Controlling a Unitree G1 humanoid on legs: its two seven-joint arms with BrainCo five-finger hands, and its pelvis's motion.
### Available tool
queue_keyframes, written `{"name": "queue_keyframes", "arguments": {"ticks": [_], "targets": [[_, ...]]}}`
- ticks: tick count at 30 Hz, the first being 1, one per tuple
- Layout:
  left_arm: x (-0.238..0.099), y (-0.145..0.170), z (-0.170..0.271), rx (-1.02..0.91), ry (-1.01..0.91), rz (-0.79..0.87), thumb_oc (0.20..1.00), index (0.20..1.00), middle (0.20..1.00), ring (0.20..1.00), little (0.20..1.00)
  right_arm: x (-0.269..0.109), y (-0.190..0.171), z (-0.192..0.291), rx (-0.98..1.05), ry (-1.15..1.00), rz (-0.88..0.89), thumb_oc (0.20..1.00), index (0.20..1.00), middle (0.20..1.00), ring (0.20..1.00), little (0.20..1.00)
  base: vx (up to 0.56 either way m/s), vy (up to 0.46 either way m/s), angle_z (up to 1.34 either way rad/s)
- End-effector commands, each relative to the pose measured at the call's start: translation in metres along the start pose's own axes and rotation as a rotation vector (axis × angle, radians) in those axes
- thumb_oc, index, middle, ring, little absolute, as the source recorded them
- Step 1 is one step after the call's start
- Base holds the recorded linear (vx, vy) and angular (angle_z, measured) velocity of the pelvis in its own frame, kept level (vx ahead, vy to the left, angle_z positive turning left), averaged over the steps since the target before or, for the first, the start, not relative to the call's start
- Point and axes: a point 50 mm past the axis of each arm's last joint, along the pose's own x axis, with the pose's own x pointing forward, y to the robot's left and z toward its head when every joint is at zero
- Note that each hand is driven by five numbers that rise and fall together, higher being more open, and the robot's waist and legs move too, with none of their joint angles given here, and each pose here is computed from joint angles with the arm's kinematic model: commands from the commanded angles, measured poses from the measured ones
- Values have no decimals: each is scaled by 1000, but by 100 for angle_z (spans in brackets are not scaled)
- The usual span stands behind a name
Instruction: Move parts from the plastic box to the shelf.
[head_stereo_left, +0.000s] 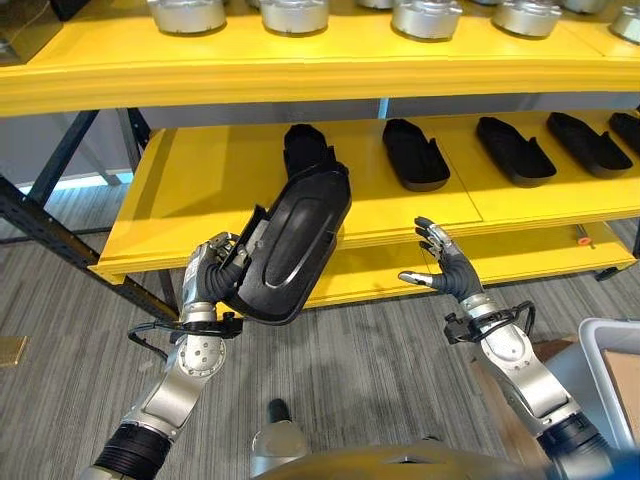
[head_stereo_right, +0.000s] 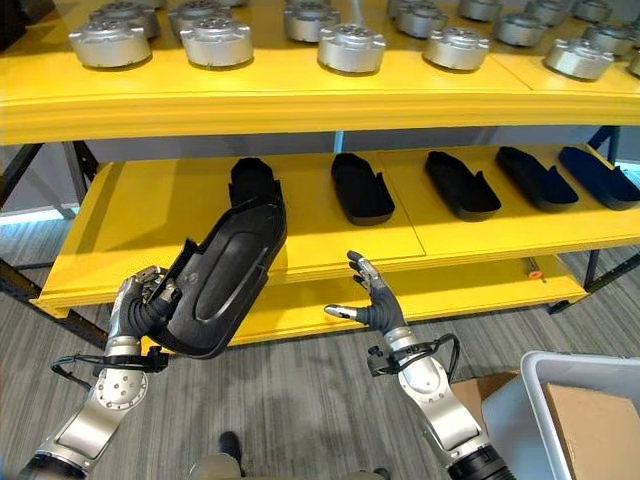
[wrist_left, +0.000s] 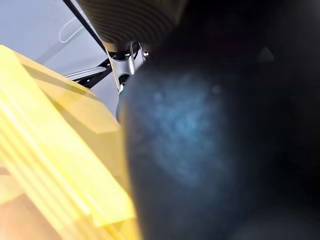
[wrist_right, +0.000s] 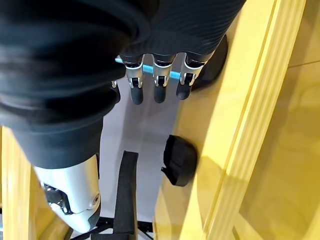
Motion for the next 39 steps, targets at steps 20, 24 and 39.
{"name": "queue_keyframes", "arguments": {"ticks": [20, 24, 39], "targets": [[5, 4, 34, -140, -126, 84, 200, 200, 200, 200, 200, 5, 2, 50, -93, -231, 185, 1000, 1000, 1000, 1000, 1000, 106, 109, -5], [4, -5, 32, -129, -129, 59, 200, 200, 200, 200, 200, 0, -3, 40, -96, -206, 152, 1000, 1000, 1000, 1000, 1000, 199, -129, 82], [0, -2, 33, -155, -116, 97, 200, 200, 200, 200, 200, -5, -7, 30, -138, -166, 148, 1000, 1000, 1000, 1000, 1000, 137, -34, 18]]}}
